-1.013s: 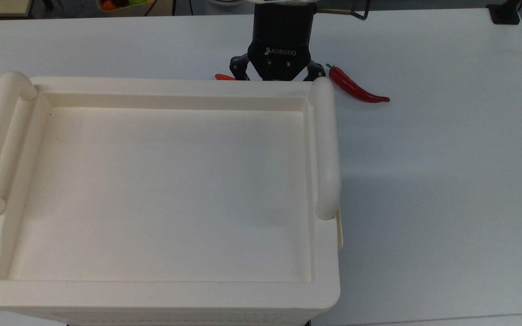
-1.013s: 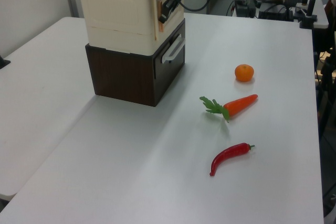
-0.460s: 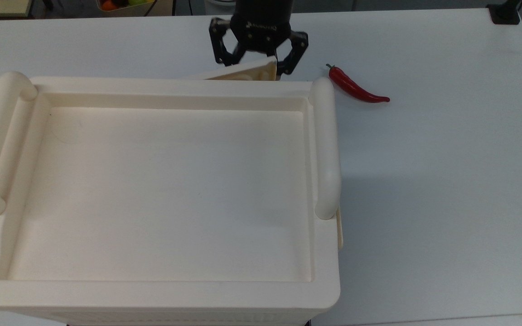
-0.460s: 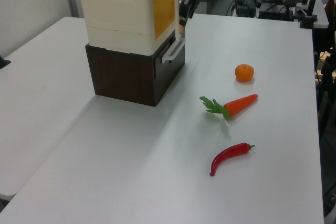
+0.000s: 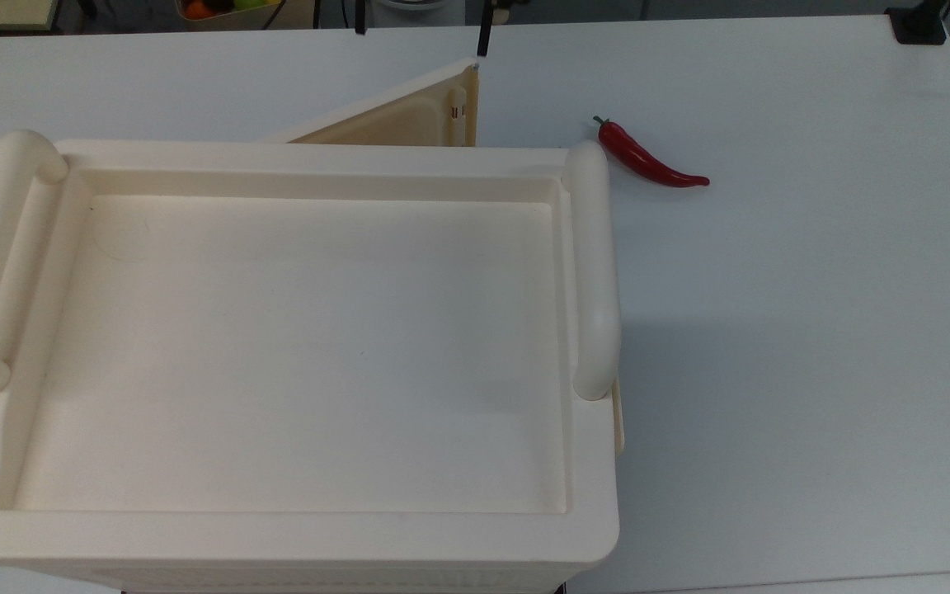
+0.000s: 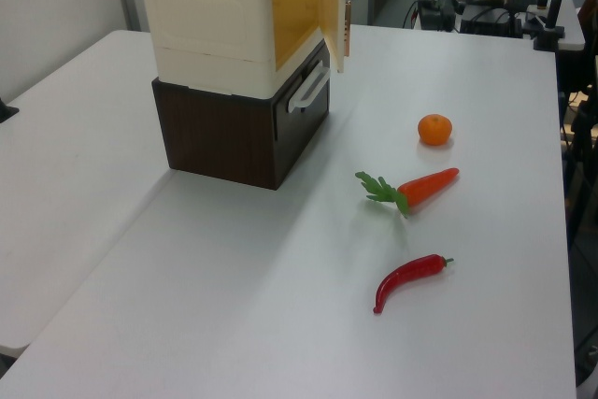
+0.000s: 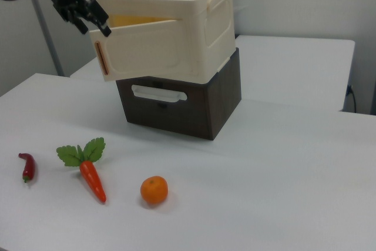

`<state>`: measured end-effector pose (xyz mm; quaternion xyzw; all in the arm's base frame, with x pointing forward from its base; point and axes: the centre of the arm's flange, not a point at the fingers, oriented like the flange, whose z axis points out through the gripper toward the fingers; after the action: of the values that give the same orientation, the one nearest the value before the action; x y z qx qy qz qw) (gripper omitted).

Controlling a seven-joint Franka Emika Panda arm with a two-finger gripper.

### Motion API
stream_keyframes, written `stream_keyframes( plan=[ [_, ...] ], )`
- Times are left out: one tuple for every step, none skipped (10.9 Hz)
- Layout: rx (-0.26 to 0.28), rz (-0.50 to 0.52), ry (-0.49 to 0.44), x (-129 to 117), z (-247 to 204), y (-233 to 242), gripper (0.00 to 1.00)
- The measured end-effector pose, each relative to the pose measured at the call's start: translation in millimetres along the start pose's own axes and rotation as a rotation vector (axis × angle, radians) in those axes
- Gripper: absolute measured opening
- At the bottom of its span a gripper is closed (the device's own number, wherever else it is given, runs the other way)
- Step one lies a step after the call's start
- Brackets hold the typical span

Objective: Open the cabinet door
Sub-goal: 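Pull the door edge outward, swinging the door open on its hinge, then push the door further open and release it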

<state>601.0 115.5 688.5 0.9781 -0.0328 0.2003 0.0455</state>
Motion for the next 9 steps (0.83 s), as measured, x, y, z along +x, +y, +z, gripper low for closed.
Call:
stream_keyframes(
  plan=[
    [0.004,0.003,0.015,1.2,-8.3,1.6,1.0],
    [0.011,0.005,0.037,4.0,-17.6,1.6,1.0],
    [0.021,0.002,0.069,7.1,-24.0,-1.4,1.0],
    [0.033,-0.005,0.101,9.9,-26.2,-6.8,1.0],
    [0.043,-0.013,0.125,12.7,-23.9,-14.0,1.0],
    [0.048,-0.022,0.139,15.4,-17.0,-21.8,1.0],
    [0.048,-0.033,0.138,17.3,-5.0,-30.4,1.0],
    [0.045,-0.043,0.124,17.9,8.9,-38.6,1.0],
    [0.04,-0.054,0.105,17.7,23.9,-46.8,1.0]
  ],
)
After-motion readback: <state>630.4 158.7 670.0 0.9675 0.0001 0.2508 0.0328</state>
